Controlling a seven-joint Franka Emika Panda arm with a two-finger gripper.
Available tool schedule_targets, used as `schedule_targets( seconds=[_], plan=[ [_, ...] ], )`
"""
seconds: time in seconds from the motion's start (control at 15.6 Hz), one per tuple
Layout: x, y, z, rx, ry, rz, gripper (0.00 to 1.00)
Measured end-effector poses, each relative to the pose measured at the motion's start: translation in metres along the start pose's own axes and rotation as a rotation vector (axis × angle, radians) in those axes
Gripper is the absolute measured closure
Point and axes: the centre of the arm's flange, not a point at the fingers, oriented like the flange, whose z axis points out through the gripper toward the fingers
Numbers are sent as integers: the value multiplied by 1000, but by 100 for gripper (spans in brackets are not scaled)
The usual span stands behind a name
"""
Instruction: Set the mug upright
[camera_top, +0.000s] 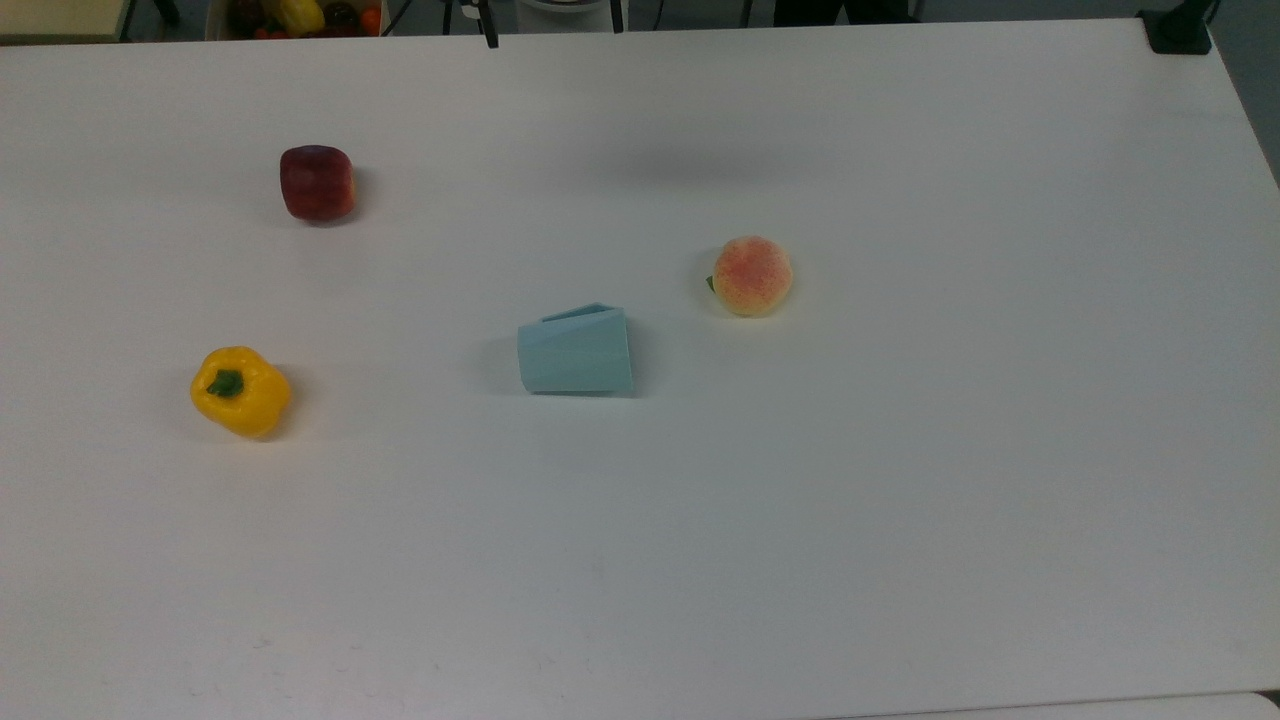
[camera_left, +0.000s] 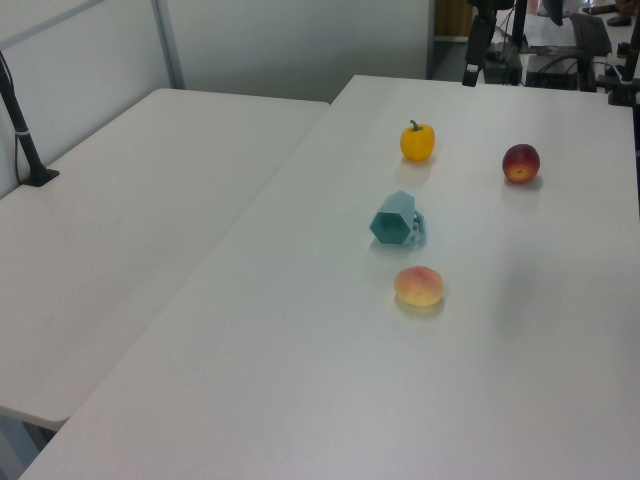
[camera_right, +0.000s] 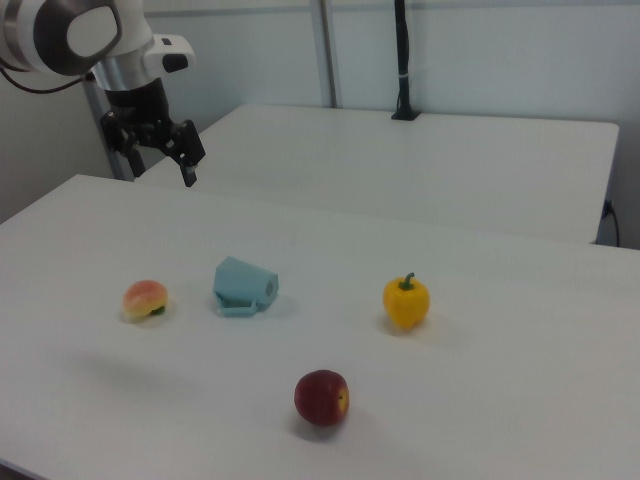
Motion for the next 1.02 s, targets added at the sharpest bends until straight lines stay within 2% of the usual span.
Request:
schedule_targets(
  seconds=[1.02],
  plan=[
    [-1, 3, 0, 0, -1, -6, 0]
  ],
)
